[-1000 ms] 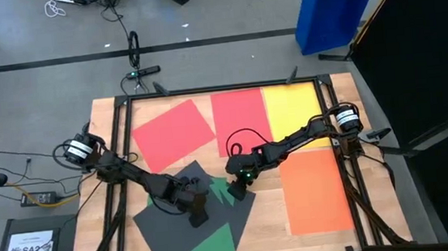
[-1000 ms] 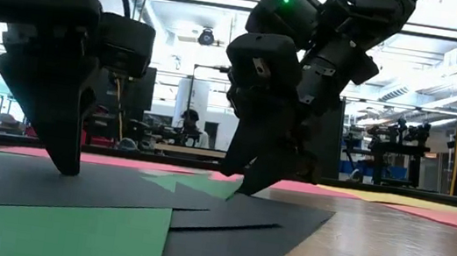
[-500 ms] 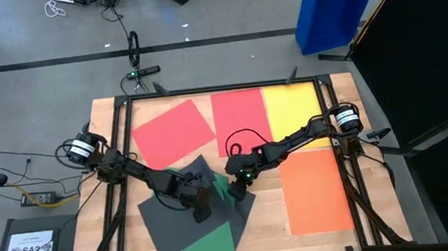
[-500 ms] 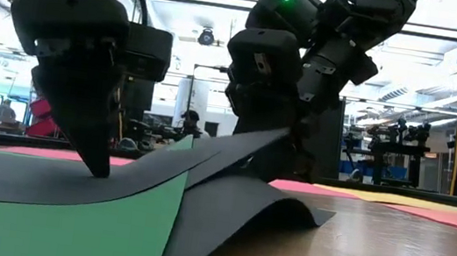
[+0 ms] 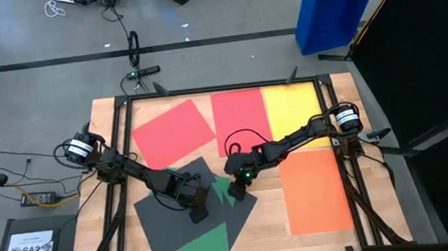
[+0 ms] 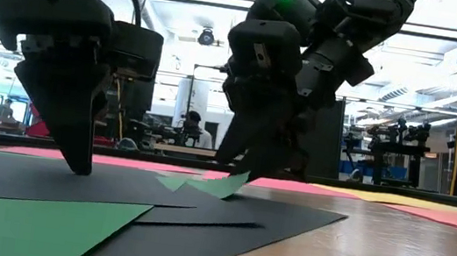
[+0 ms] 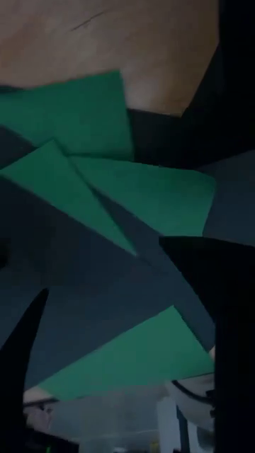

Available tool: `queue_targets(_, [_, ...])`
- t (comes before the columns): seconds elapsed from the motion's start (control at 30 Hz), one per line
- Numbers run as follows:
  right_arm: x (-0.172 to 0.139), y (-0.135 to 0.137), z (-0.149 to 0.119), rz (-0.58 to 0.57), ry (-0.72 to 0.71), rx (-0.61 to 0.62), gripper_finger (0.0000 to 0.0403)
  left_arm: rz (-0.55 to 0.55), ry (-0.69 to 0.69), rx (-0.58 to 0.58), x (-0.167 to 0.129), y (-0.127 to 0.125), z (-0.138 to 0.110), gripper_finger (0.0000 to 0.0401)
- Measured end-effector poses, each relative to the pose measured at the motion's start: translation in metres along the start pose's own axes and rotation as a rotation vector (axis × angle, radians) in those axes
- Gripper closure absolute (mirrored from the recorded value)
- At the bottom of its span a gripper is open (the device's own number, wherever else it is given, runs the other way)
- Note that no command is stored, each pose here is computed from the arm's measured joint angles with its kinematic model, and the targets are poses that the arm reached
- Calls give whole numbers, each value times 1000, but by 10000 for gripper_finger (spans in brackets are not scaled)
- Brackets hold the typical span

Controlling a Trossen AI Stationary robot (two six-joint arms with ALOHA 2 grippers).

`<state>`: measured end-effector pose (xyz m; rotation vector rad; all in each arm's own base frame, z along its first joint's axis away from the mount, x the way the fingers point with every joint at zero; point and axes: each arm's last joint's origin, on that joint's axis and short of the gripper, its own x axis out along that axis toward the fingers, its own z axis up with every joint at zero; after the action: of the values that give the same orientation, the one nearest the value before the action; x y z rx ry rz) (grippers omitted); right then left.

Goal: Organize paper
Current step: Move the green colored paper to the bottom center of the table

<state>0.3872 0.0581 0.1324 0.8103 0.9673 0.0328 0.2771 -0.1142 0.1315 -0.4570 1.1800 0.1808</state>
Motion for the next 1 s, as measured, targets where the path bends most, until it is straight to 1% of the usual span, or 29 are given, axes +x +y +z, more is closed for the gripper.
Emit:
queue_targets(0.1, [0, 3, 2, 44, -11, -12, 263, -1, -4, -7, 0, 1, 2, 245])
queue_targets(0.23, [0, 5, 3, 57, -21, -13, 266, -9, -19, -10, 1, 1, 4, 245])
queue_targets(0.4, [0, 3, 2, 45, -10, -6, 266, -10, -26, -9, 1, 1, 4, 245])
queue_targets(0.73, [0, 0, -1, 5, 17, -18, 283, -15, -46, -7, 1, 0, 5, 245])
queue_targets(0.87, [0, -1, -1, 0, 20, -51, 295, -24, -61, 1, 1, -1, 6, 245])
queue_targets(1.0, [0, -1, -1, 0, 19, -86, 318, -33, -81, 6, 1, -3, 8, 245])
